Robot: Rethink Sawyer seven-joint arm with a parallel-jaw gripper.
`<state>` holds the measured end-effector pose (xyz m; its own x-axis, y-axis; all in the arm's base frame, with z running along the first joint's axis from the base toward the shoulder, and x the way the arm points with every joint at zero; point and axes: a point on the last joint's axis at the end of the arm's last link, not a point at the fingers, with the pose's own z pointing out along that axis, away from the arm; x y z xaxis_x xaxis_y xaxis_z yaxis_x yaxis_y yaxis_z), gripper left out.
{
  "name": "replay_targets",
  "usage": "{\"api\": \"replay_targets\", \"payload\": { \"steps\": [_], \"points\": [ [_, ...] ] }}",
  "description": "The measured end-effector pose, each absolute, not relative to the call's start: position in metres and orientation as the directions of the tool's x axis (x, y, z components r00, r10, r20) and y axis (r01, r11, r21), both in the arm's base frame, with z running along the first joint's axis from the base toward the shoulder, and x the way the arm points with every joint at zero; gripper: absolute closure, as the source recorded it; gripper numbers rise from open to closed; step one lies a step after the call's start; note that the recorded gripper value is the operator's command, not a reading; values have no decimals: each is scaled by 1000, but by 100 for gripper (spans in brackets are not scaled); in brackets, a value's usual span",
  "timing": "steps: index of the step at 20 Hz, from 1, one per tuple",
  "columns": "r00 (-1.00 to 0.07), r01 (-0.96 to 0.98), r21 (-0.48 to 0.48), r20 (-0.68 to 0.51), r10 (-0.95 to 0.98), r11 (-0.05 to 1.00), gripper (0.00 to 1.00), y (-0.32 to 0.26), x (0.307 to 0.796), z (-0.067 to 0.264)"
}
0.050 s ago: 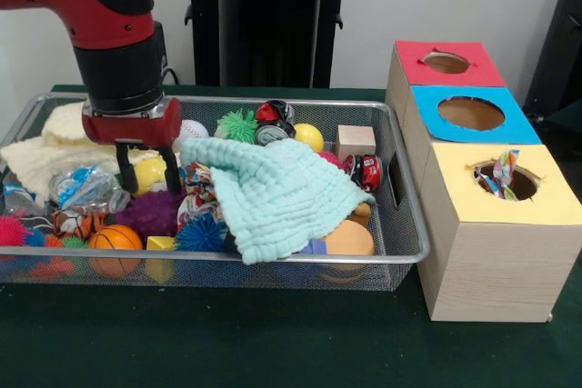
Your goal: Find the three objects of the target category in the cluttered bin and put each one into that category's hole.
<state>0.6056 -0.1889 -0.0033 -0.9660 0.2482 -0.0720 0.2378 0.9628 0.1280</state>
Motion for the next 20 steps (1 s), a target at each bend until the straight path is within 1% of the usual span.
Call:
{"api": "replay_targets", "payload": {
  "steps": [9, 13, 20],
  "points": [
    [-952, 295, 162, -33, 304, 942, 0, -208, 585, -25],
    [-949, 305, 167, -34, 315, 938, 0, -213, 584, -25],
    [-950, 298, 166, -45, 309, 940, 0, -214, 591, -15]
  ]
}}
